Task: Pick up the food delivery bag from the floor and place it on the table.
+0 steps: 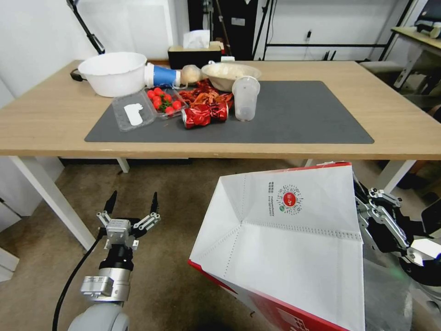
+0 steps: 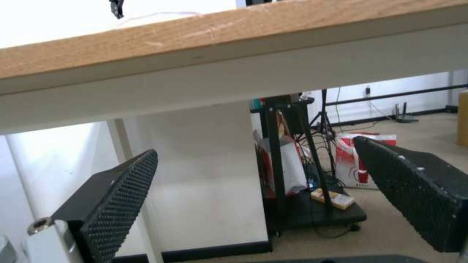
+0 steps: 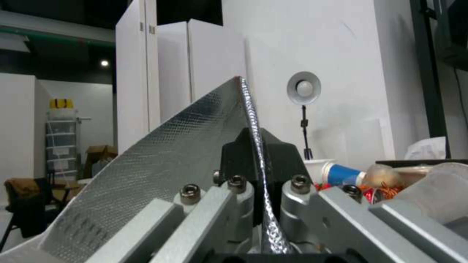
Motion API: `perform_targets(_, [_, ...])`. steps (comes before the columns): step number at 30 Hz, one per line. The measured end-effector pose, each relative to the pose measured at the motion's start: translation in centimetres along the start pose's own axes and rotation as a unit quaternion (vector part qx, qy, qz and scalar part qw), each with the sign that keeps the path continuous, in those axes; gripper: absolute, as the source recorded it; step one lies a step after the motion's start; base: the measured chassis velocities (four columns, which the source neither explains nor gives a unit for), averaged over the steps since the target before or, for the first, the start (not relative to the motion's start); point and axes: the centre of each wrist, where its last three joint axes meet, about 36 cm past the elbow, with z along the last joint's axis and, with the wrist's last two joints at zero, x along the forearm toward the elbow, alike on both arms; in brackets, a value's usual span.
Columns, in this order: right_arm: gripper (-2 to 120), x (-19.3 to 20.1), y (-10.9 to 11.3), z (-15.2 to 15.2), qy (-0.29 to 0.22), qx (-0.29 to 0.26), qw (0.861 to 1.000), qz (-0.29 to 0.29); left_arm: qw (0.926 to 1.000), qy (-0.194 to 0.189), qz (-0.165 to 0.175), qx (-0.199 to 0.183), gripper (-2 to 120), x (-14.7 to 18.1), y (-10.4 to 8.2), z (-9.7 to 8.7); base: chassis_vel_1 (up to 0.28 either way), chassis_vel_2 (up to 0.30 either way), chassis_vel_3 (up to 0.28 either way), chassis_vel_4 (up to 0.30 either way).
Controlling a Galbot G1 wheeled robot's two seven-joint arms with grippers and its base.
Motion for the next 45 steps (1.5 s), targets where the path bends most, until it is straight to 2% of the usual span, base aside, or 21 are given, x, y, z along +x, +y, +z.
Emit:
perform_targets(30, [0,0.05,0.19,0.19,-0.006,0.002,1.000,0.001,1.0000,0.000,0.005,-0.003,100,0.08,-0.01,-0.07,0.000,0.000,0.000,0.000])
perform_targets(45, [0,0.28,0.20,0.34,-0.007,0.004,1.000,-0.001,0.9998,0.004,0.019,-0.007,100,0.09,0.14,-0.30,0.000,0.000,0.000,0.000])
